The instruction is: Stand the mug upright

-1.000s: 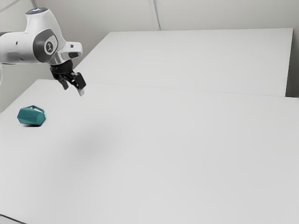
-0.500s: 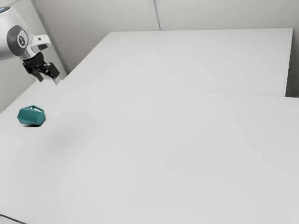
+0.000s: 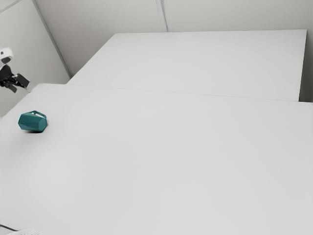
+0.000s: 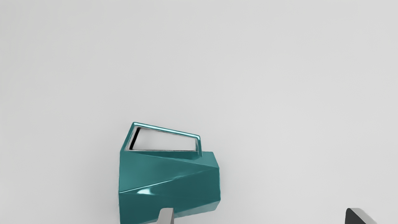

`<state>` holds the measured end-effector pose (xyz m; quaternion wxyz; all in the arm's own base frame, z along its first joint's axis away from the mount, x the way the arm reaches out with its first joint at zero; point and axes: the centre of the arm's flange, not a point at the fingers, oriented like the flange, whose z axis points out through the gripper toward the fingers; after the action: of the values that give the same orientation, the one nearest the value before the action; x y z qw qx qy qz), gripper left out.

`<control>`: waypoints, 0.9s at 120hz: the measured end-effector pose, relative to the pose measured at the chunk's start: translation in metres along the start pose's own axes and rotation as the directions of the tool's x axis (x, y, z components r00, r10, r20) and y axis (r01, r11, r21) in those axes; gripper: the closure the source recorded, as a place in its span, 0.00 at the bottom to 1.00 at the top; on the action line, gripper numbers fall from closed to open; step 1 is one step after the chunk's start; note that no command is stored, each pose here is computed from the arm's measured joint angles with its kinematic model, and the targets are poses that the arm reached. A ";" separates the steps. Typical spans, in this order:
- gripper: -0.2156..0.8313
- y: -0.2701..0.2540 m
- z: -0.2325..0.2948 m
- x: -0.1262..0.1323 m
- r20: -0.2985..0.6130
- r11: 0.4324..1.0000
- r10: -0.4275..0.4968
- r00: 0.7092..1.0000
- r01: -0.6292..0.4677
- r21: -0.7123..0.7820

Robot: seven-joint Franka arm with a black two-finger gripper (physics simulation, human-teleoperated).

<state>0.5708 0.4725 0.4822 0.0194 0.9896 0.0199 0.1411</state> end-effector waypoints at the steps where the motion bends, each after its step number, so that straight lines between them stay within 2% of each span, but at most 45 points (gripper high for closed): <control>1: 0.21 -0.003 0.001 -0.001 -0.003 1.000 0.000 1.000 0.000 -0.001; 31: 0.21 -0.071 0.026 -0.032 -0.052 0.999 0.025 0.998 -0.026 -0.026; 55: 0.21 -0.108 0.069 -0.058 -0.086 0.995 0.036 0.996 -0.043 -0.086; 66: 0.21 -0.123 0.082 -0.068 -0.135 0.991 0.036 0.990 -0.053 -0.123; 88: 0.21 -0.135 0.107 -0.078 -0.194 0.983 0.057 0.979 -0.089 -0.163; 108: 0.21 -0.133 0.125 -0.072 -0.243 0.975 0.092 0.966 -0.137 -0.176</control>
<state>0.5320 0.5977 0.3364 0.1040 0.9592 -0.0490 0.2583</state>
